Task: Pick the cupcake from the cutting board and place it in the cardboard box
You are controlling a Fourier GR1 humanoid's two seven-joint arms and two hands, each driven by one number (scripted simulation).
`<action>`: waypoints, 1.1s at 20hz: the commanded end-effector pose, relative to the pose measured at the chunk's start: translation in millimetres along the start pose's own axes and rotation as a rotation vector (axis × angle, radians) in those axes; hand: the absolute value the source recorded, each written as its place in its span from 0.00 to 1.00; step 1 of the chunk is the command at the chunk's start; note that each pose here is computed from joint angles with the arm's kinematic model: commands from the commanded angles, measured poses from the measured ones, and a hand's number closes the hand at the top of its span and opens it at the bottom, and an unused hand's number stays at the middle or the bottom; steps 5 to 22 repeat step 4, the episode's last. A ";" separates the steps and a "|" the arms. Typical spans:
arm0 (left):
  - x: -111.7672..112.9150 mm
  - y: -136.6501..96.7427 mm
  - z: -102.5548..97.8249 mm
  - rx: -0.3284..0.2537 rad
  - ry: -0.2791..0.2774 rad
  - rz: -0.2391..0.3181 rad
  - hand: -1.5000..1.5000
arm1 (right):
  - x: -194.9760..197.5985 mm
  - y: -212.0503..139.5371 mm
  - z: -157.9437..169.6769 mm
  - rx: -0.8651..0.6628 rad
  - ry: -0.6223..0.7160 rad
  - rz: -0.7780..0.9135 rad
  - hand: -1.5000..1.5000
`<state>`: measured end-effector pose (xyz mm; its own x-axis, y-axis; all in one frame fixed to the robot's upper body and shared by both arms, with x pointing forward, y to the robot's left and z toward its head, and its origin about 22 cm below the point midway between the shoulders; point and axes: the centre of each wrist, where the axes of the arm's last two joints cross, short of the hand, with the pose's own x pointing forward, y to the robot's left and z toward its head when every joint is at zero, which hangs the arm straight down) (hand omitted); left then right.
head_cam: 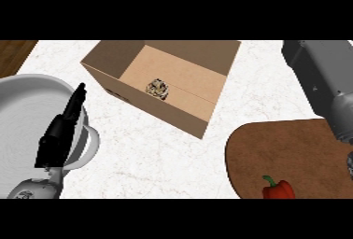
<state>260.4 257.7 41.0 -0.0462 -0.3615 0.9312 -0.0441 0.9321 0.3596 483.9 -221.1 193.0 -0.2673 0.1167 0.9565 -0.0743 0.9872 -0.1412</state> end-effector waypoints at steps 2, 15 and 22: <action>-20.6 -1.1 11.3 -0.017 0.089 0.001 0.50 | -12.2 -77.1 22.3 -0.018 -0.013 0.008 0.00; -9.3 3.2 0.5 -0.002 0.075 -0.007 0.50 | -7.7 -90.0 24.7 0.030 -0.034 0.016 0.00; -9.3 3.2 0.5 -0.002 0.075 -0.007 0.50 | -7.7 -90.0 24.7 0.030 -0.034 0.016 0.00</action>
